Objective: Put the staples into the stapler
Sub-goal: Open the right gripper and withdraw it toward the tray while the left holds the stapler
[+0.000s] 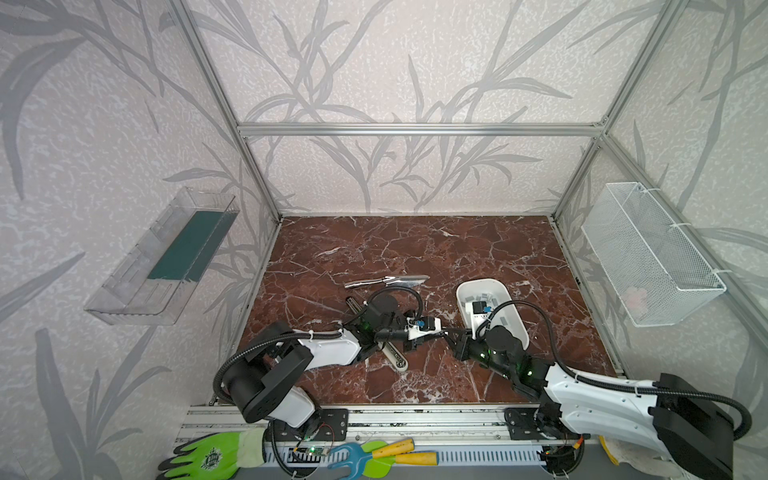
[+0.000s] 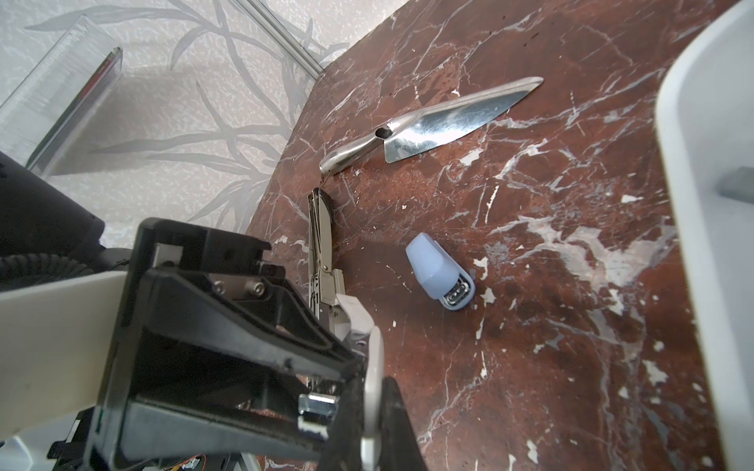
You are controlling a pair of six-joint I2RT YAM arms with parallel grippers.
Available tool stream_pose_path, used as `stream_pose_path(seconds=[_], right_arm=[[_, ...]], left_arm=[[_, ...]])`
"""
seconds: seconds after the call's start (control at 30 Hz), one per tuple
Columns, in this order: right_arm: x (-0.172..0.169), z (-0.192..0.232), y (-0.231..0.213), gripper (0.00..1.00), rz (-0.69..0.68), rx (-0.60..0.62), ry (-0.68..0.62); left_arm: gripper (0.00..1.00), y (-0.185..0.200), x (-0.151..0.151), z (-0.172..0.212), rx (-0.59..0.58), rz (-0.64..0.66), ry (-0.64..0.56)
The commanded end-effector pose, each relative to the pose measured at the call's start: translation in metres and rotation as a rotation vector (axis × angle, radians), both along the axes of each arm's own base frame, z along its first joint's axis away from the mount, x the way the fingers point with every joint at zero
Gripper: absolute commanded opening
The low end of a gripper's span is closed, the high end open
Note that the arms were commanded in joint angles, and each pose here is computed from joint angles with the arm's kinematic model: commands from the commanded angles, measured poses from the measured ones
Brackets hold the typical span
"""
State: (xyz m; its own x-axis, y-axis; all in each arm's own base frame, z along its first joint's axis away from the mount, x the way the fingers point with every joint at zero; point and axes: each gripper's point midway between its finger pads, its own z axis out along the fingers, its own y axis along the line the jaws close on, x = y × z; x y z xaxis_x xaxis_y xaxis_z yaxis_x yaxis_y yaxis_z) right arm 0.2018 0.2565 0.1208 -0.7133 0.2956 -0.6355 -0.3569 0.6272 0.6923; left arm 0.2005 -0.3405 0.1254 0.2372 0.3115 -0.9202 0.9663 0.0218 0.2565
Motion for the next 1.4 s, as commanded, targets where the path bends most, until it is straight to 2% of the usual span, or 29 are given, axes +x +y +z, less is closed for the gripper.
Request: stream_pose_path(seconds=[0.0, 0.13, 0.23, 0.33, 0.43, 0.5, 0.57, 0.63, 0.7, 0.9, 0.97, 1.03, 1.2, 1.37], right_arm=[[0.003, 0.025, 0.009, 0.00, 0.016, 0.059, -0.051], [0.002, 0.026, 0.006, 0.07, 0.007, 0.062, -0.054], [0.002, 0.028, 0.002, 0.21, -0.003, 0.051, -0.063], [0.002, 0.027, -0.011, 0.32, -0.046, 0.041, -0.071], [0.001, 0.028, -0.026, 0.37, -0.088, 0.026, -0.087], [0.002, 0.027, -0.037, 0.40, -0.128, 0.015, -0.092], [0.003, 0.026, -0.046, 0.42, -0.162, 0.004, -0.099], [0.002, 0.026, -0.052, 0.43, -0.176, 0.007, -0.105], [0.001, 0.026, -0.055, 0.44, -0.183, 0.012, -0.108], [0.002, 0.023, -0.058, 0.45, -0.198, -0.001, -0.102], [0.002, 0.022, -0.056, 0.45, -0.193, -0.004, -0.099], [0.003, 0.020, -0.054, 0.46, -0.191, -0.010, -0.094], [0.004, 0.019, -0.051, 0.46, -0.188, -0.009, -0.089], [0.005, 0.019, -0.050, 0.46, -0.185, -0.014, -0.088]], left_arm=[[0.12, -0.005, 0.001, 0.004, 0.002, -0.018, -0.031], [0.06, -0.003, 0.000, 0.000, 0.020, -0.019, -0.035], [0.00, 0.000, 0.002, -0.009, 0.055, -0.011, -0.052], [0.00, 0.009, 0.004, -0.028, 0.155, 0.007, -0.069], [0.00, 0.017, 0.012, -0.043, 0.234, 0.057, -0.067], [0.00, 0.021, 0.006, -0.053, 0.298, 0.020, -0.063], [0.00, 0.027, -0.010, -0.062, 0.374, -0.086, -0.052], [0.06, 0.034, -0.027, -0.069, 0.422, -0.182, -0.048], [0.10, 0.040, -0.039, -0.073, 0.454, -0.232, -0.052], [0.10, 0.051, -0.058, -0.080, 0.500, -0.341, -0.082], [0.13, 0.051, -0.065, -0.081, 0.509, -0.379, -0.065], [0.17, 0.051, -0.068, -0.084, 0.521, -0.403, -0.057], [0.35, 0.046, -0.067, -0.091, 0.542, -0.416, -0.075], [0.39, 0.047, -0.060, -0.093, 0.577, -0.388, -0.128]])
